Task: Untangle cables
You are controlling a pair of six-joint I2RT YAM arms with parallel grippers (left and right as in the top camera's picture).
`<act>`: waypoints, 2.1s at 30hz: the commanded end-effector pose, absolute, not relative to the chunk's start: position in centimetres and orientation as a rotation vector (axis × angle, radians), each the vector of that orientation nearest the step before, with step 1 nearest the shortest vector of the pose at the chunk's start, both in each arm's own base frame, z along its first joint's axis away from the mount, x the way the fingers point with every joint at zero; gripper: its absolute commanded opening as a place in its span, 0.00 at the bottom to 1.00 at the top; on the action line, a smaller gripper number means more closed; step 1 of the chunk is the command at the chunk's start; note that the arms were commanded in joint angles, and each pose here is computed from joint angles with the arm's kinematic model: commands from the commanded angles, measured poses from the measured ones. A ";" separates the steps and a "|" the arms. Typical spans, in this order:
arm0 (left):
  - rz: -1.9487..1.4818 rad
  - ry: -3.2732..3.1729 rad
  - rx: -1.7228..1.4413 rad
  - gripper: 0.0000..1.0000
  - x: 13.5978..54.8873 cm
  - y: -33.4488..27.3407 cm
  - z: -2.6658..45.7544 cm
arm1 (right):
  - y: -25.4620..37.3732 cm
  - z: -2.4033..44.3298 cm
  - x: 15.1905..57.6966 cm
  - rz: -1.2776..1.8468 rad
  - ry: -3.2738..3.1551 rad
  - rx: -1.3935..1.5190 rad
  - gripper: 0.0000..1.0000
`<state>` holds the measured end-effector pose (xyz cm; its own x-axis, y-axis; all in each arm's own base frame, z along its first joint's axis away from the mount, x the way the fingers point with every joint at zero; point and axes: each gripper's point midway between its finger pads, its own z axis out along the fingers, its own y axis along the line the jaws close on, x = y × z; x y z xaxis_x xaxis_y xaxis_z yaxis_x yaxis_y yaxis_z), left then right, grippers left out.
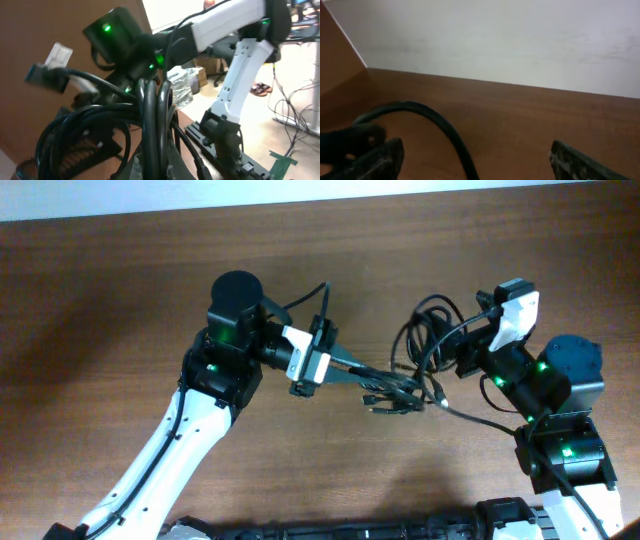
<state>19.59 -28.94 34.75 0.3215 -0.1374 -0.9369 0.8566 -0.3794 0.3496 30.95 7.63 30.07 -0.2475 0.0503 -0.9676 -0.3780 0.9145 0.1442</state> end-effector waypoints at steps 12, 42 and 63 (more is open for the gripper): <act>-1.263 0.609 1.613 0.00 18.9 -28.5 35.4 | 8.4 30.9 30.5 0.396 1.735 -0.350 0.04; -1.326 0.703 1.595 0.00 19.0 -28.5 34.6 | 8.0 36.7 31.2 0.897 1.582 0.206 0.04; -1.293 0.730 1.580 0.00 19.6 -28.7 34.5 | 5.4 33.1 32.0 0.760 1.682 0.390 0.99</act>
